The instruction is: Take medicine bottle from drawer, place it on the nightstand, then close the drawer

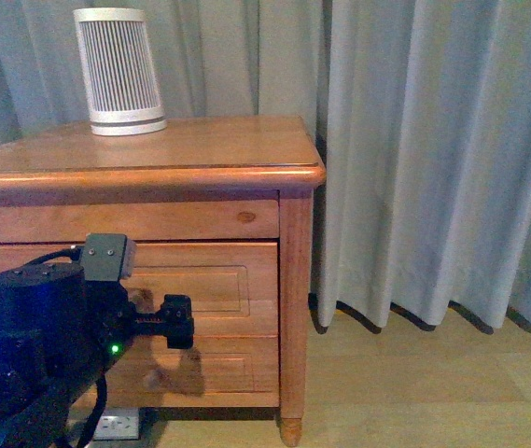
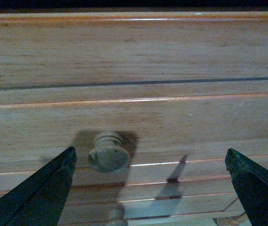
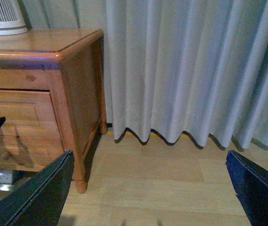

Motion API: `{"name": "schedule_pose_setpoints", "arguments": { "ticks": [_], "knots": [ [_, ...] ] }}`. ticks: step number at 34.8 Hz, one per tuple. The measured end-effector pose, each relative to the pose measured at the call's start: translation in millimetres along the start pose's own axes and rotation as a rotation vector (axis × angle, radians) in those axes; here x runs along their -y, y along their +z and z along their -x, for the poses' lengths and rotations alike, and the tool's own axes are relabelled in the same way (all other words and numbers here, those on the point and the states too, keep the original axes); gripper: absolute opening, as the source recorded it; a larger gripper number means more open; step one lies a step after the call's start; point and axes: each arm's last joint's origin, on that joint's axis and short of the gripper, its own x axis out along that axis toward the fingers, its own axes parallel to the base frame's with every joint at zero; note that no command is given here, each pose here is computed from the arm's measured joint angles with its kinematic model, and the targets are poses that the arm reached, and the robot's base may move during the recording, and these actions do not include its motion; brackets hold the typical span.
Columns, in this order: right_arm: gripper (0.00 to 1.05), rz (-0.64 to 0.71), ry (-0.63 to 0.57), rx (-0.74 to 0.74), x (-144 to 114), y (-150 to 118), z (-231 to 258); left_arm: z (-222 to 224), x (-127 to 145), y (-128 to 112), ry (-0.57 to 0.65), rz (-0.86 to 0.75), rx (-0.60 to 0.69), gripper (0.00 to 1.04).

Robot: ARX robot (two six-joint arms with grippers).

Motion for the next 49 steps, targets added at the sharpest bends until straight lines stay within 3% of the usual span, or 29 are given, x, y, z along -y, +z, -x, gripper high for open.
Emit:
{"name": "schedule_pose_setpoints", "arguments": {
  "ticks": [7,18,22,35,49],
  "knots": [
    [0.98,0.000,0.000,0.000,0.0,0.0,0.0,-8.9,-6.9,-0.8,0.015,0.000,0.000,0.98],
    [0.98,0.000,0.000,0.000,0.0,0.0,0.0,-10.3,-10.4,-6.6,0.027,-0.007,-0.019,0.41],
    [0.98,0.000,0.000,0.000,0.0,0.0,0.0,-10.3,-12.6,-6.5,0.037,-0.006,-0.018,0.27],
    [0.98,0.000,0.000,0.000,0.0,0.0,0.0,0.4,-10.9,-9.0,0.029,-0.037,-0.025,0.23],
    [0.98,0.000,0.000,0.000,0.0,0.0,0.0,99.6,5.9,-13.1,-0.027,-0.189,-0.240,0.23]
  ]
}}
